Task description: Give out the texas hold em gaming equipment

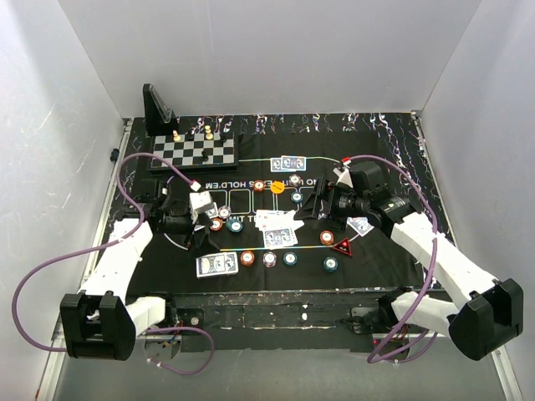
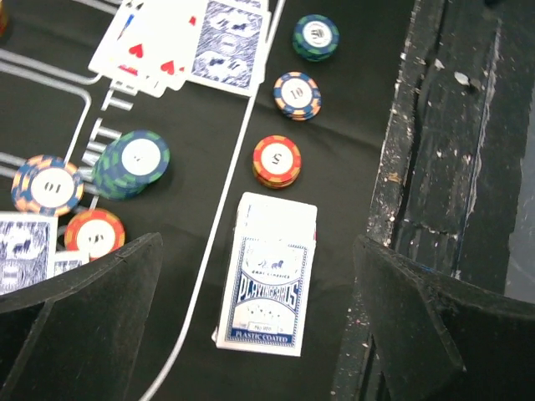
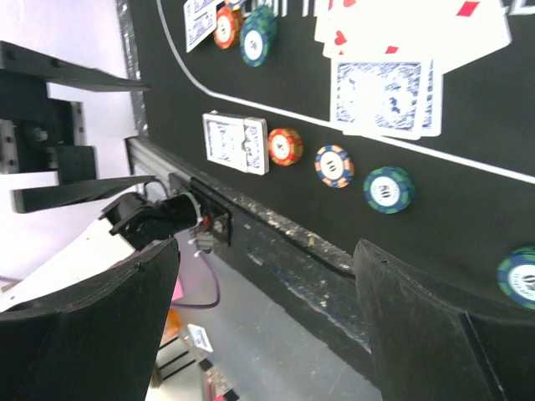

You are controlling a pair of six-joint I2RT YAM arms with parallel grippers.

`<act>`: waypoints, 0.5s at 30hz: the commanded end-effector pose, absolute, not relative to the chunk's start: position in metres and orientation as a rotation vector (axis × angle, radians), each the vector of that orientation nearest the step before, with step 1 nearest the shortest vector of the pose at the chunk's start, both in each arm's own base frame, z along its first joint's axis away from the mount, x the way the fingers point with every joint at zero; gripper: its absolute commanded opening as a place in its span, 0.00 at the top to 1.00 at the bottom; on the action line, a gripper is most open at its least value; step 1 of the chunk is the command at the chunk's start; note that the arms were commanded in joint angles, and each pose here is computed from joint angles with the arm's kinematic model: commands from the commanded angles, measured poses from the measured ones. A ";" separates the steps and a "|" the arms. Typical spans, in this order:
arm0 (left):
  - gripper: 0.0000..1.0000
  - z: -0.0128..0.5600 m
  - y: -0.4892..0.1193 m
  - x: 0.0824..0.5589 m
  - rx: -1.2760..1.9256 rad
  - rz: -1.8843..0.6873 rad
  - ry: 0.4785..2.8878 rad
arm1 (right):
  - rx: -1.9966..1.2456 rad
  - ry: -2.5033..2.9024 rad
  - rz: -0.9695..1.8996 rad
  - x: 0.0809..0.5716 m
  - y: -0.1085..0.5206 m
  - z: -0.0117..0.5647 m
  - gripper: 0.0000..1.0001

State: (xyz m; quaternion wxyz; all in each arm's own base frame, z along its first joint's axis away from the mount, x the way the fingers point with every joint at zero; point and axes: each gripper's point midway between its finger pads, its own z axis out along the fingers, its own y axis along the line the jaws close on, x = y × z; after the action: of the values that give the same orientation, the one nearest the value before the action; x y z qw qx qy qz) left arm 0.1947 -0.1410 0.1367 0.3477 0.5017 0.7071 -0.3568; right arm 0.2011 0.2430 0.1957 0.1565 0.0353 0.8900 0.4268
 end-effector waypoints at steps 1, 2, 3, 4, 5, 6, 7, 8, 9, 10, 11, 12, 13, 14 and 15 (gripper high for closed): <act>0.02 0.162 -0.132 0.217 1.089 -0.829 1.991 | 0.054 2.496 1.046 0.214 0.222 0.198 0.08; 0.02 0.167 -0.131 0.222 1.042 -0.817 2.020 | 0.064 2.516 1.012 0.214 0.216 0.193 0.08; 0.02 0.172 -0.129 0.227 1.000 -0.801 2.046 | 0.068 2.528 0.975 0.216 0.211 0.188 0.08; 0.02 0.178 -0.128 0.230 0.968 -0.798 2.070 | 0.082 2.547 0.927 0.217 0.205 0.182 0.08; 0.02 0.183 -0.128 0.231 0.949 -0.800 2.083 | 0.089 2.563 0.895 0.218 0.200 0.177 0.07; 0.02 0.188 -0.127 0.232 0.926 -0.799 2.091 | 0.090 2.575 0.856 0.219 0.195 0.174 0.08; 0.02 0.191 -0.125 0.236 0.878 -0.785 2.108 | 0.097 2.589 0.821 0.218 0.189 0.171 0.07; 0.02 0.191 -0.121 0.243 0.795 -0.746 2.134 | 0.094 2.596 0.794 0.218 0.185 0.168 0.07; 0.02 0.194 -0.117 0.248 0.731 -0.702 2.139 | 0.101 2.606 0.768 0.217 0.180 0.165 0.07; 0.02 0.198 -0.114 0.249 0.704 -0.666 2.132 | 0.105 2.615 0.751 0.215 0.175 0.163 0.07; 0.02 0.200 -0.112 0.248 0.699 -0.645 2.120 | 0.106 2.616 0.736 0.213 0.172 0.162 0.07; 0.02 0.203 -0.109 0.249 0.670 -0.617 2.116 | 0.113 2.614 0.718 0.211 0.168 0.161 0.07; 0.02 0.202 -0.104 0.252 0.630 -0.574 2.117 | 0.113 2.612 0.704 0.209 0.164 0.160 0.07; 0.02 0.201 -0.098 0.254 0.585 -0.531 2.126 | 0.117 2.602 0.687 0.207 0.160 0.161 0.07; 0.02 0.201 -0.090 0.258 0.547 -0.476 2.127 | 0.125 2.594 0.675 0.206 0.157 0.160 0.07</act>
State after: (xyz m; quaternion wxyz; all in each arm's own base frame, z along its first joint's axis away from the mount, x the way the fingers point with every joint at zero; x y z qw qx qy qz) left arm 0.2431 -0.1136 0.1924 0.3885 0.3026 0.8314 -0.2575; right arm 0.2094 0.1770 0.1529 0.1910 0.0511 0.9409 0.2751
